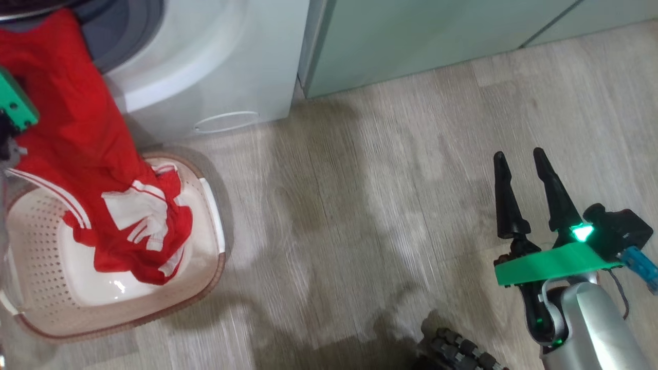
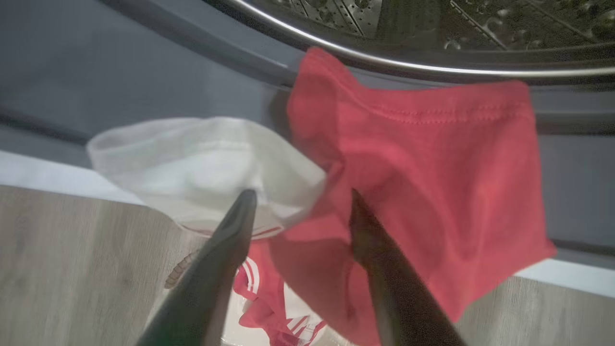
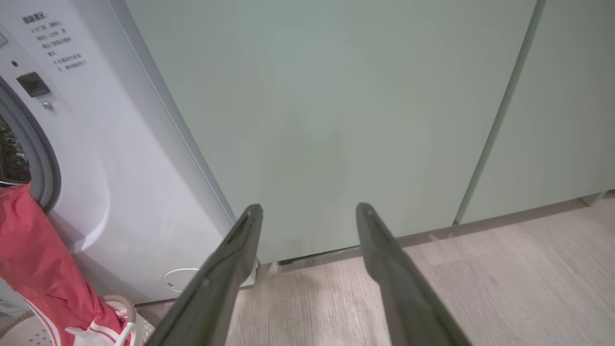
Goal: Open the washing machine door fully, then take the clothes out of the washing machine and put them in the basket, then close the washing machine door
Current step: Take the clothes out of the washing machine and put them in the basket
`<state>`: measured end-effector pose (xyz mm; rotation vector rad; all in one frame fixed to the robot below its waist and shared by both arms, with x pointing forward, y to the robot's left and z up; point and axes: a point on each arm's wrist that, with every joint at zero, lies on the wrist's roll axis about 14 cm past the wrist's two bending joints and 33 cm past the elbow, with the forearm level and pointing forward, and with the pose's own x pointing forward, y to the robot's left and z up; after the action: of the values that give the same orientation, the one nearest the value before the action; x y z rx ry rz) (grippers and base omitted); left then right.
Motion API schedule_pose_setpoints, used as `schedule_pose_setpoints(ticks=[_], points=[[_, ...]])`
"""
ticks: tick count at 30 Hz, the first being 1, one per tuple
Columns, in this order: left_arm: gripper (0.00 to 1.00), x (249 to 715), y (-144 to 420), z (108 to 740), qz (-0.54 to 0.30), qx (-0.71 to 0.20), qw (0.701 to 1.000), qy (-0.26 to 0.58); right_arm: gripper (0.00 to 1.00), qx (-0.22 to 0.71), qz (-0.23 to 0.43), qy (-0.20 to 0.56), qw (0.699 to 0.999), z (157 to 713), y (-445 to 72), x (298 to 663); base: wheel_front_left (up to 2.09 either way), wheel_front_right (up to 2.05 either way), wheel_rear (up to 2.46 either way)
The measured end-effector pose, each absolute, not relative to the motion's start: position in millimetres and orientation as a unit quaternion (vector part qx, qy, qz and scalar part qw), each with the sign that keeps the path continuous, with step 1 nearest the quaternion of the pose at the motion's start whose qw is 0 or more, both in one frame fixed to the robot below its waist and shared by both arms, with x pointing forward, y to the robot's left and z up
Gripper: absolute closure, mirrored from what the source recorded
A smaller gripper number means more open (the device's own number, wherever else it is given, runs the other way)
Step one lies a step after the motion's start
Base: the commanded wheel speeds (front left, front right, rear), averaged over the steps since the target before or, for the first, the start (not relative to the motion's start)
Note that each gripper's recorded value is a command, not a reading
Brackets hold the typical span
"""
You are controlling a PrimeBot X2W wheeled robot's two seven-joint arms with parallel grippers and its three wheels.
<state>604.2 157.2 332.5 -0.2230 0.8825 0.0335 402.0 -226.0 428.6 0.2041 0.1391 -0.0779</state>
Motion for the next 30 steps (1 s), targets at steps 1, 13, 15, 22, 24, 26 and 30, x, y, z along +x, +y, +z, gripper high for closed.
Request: schedule_pose_setpoints(ticks=[1, 13, 15, 22, 24, 26, 30], points=[[0.33, 606.9, 155.1, 330.3, 0.015, -0.110, 0.897, 0.428, 0.00, 0.101, -0.041, 0.073, 0.991, 426.0, -227.2, 401.9, 0.00, 0.00, 0.00], [1.00, 599.5, 145.5, 335.2, -0.025, -0.070, 0.918, 0.390, 0.00, 0.105, -0.037, 0.053, 0.992, 437.6, -224.1, 409.9, 0.00, 0.00, 0.00], [1.00, 584.4, 143.0, 333.5, -0.034, -0.061, 0.921, 0.384, 0.00, 0.107, -0.033, 0.046, 0.993, 443.2, -221.8, 408.4, 0.00, 0.00, 0.00], [1.00, 519.1, 137.2, 327.6, -0.053, -0.043, 0.924, 0.376, 0.00, 0.114, -0.014, 0.027, 0.993, 460.6, -210.7, 395.0, 0.00, 0.00, 0.00], [1.00, 511.7, 137.6, 328.6, -0.053, -0.041, 0.925, 0.373, 0.00, 0.115, -0.011, 0.025, 0.993, 462.2, -208.9, 392.9, 0.00, 0.00, 0.00], [1.00, 496.3, 137.8, 329.4, -0.054, -0.041, 0.926, 0.372, 0.00, 0.116, -0.002, 0.020, 0.993, 466.6, -204.4, 389.8, 0.00, 0.00, 0.00], [1.00, 465.6, 140.0, 321.1, -0.051, -0.048, 0.918, 0.389, 0.00, 0.116, 0.018, 0.011, 0.993, 474.1, -194.1, 391.7, 0.00, 0.00, 0.00]])
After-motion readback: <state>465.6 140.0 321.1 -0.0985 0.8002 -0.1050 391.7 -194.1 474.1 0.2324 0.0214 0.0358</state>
